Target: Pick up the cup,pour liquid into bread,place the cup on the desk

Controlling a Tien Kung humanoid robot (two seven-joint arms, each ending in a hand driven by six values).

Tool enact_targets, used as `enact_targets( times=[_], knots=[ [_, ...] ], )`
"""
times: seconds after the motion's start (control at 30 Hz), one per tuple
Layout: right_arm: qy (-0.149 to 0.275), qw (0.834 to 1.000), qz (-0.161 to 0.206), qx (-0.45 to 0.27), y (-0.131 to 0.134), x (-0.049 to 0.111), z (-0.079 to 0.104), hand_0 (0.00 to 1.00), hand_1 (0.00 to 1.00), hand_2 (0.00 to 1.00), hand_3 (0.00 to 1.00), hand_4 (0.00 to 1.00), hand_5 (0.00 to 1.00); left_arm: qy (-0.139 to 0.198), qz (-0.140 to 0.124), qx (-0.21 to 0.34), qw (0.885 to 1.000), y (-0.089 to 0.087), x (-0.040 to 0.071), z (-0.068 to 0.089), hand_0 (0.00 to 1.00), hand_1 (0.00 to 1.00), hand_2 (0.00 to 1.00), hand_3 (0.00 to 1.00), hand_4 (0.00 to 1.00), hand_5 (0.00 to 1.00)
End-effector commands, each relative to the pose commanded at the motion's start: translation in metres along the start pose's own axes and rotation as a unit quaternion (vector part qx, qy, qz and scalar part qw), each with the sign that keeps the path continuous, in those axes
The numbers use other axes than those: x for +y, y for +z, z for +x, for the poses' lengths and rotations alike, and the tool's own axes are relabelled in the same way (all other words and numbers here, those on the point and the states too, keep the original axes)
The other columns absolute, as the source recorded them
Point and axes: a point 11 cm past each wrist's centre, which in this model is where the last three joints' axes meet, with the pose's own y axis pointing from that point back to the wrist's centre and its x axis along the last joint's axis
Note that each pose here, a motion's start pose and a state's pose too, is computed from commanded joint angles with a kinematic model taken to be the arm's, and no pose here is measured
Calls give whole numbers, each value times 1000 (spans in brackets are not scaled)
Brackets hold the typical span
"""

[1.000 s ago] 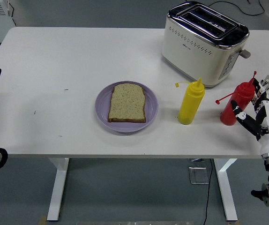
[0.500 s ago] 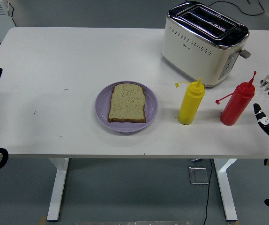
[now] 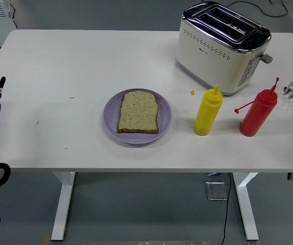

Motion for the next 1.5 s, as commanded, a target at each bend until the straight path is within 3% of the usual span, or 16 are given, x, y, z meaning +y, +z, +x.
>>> enact_targets(
  times=[0.03, 0.07, 0.3, 0.43, 0.47, 1.0, 1.5],
  knots=[
    [-4, 999, -1, -33, -4, -5, 0, 769, 697, 735, 738, 632, 379, 0, 0, 0, 1000, 0, 0, 0, 794, 751, 753, 711, 510, 993],
    [-7, 998, -4, -57, -5, -8, -1, 770, 704, 731, 742, 573, 530, 0, 0, 0, 1000, 0, 0, 0, 794, 751, 753, 711, 510, 993],
    [19, 981, -27, -192, -4, -18, 3, 773, 713, 737, 746, 563, 565, -1, -3, 2, 1000, 2, -1, -1, 794, 751, 752, 711, 510, 993],
    [25, 981, -29, -191, -2, -18, 8, 773, 713, 737, 746, 563, 565, -1, -6, 3, 1000, 4, -2, -1, 794, 751, 752, 711, 510, 993],
    [27, 981, -31, -190, -1, -18, 9, 778, 717, 739, 747, 551, 613, -1, -7, 3, 1000, 5, -2, -1, 794, 749, 751, 712, 507, 992],
    [56, 981, -70, -170, 25, -12, 23, 780, 719, 740, 747, 550, 621, -2, -8, 4, 1000, 5, -3, -3, 792, 749, 751, 708, 504, 990],
    [59, 981, -82, -163, 30, -12, 24, 782, 720, 741, 746, 544, 616, -3, -8, 4, 1000, 5, -2, -3, 791, 747, 750, 708, 504, 988]
  ],
)
